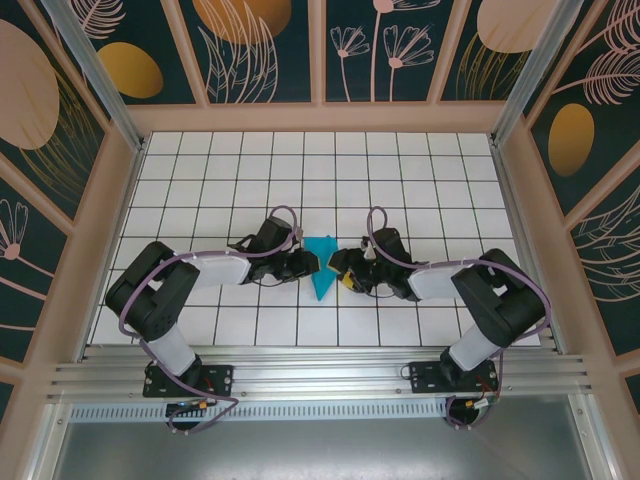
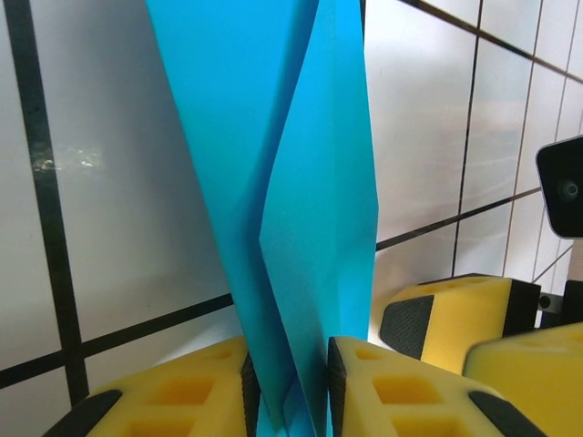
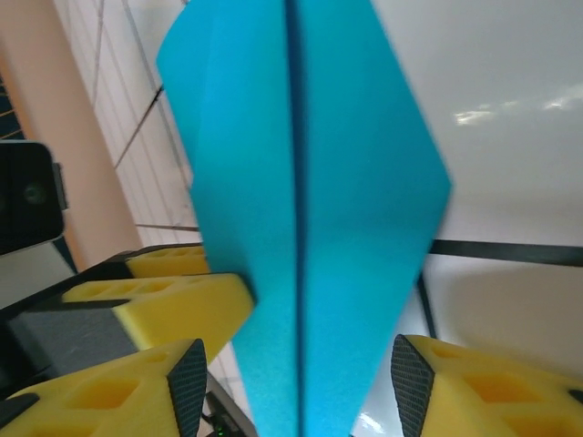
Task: Fold a paper plane with a square sheet of paper (pick it up from the middle)
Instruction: Turn over the paper at the center of the table.
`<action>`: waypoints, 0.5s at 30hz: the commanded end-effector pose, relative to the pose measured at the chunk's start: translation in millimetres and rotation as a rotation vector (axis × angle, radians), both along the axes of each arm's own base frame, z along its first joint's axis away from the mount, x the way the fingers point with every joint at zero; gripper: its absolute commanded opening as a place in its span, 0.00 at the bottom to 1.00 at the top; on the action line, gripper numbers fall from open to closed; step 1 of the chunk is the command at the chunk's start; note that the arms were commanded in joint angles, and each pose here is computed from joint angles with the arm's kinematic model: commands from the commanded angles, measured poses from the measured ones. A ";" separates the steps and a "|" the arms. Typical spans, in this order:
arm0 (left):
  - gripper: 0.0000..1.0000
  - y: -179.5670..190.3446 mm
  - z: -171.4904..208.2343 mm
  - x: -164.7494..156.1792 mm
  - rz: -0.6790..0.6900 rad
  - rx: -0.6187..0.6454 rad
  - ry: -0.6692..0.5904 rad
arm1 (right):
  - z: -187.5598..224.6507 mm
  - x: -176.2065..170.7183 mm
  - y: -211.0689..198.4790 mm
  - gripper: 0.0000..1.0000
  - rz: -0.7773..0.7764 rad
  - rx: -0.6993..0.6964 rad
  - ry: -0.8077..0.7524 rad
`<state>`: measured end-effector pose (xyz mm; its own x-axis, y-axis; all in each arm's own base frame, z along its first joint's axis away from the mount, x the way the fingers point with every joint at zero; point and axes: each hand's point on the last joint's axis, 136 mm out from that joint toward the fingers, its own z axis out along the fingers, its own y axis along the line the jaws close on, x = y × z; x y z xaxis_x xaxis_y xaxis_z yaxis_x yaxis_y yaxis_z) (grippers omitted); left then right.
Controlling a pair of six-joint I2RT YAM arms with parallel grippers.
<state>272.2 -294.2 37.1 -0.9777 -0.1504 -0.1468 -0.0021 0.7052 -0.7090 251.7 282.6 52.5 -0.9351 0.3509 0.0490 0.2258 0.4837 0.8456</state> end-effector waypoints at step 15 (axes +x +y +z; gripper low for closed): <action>0.23 1.3 -0.9 1.1 0.044 -0.057 0.033 | -5.1 -1.4 -5.3 0.61 -0.065 -0.028 0.035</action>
<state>270.1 -292.9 34.8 -0.9761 -0.1874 -0.1103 -0.0474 0.6786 -0.7330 255.1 285.8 50.2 -0.9150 0.3931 0.0902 0.2789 0.4551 0.8456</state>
